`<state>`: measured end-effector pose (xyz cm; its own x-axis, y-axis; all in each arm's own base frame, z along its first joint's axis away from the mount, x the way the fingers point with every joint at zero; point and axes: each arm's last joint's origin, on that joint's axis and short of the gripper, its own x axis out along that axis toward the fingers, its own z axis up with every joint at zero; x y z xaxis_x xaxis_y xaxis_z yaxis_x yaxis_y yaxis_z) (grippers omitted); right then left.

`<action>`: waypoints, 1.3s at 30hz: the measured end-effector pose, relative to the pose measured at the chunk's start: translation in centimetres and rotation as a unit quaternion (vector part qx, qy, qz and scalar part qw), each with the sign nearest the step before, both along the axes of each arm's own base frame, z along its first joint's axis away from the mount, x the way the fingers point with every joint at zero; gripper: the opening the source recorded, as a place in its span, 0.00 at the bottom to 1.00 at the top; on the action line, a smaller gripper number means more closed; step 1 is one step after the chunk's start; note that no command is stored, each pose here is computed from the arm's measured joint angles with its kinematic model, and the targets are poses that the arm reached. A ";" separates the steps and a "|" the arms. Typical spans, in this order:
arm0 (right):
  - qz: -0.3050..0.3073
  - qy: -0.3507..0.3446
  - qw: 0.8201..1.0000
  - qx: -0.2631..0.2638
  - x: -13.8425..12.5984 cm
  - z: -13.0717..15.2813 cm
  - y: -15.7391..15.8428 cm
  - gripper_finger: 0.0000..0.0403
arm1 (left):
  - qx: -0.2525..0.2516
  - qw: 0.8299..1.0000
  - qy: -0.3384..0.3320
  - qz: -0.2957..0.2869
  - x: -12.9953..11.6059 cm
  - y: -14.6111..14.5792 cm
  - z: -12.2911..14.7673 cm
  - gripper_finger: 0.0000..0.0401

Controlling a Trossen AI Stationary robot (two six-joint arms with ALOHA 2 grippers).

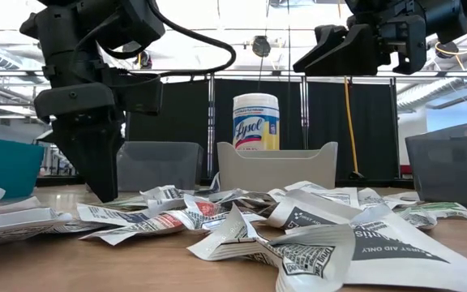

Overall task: Pick & Place First Aid Supplies
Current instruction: Put the green bandage pack into the top black bin

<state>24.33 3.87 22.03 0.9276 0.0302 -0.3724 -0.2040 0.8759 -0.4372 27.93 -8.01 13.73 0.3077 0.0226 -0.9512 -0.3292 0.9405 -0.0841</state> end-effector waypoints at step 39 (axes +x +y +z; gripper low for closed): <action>0.000 -0.005 1.000 0.001 0.0 0.1 0.0 0.35 | -0.062 0.989 -0.035 0.131 1.9 0.5 -0.4 0.49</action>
<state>24.37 3.86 22.11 0.9310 0.0302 -0.3638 -0.1996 0.8764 -0.4382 29.82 -7.47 13.32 0.3711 -0.0057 -0.9286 -0.5490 0.8052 -0.2243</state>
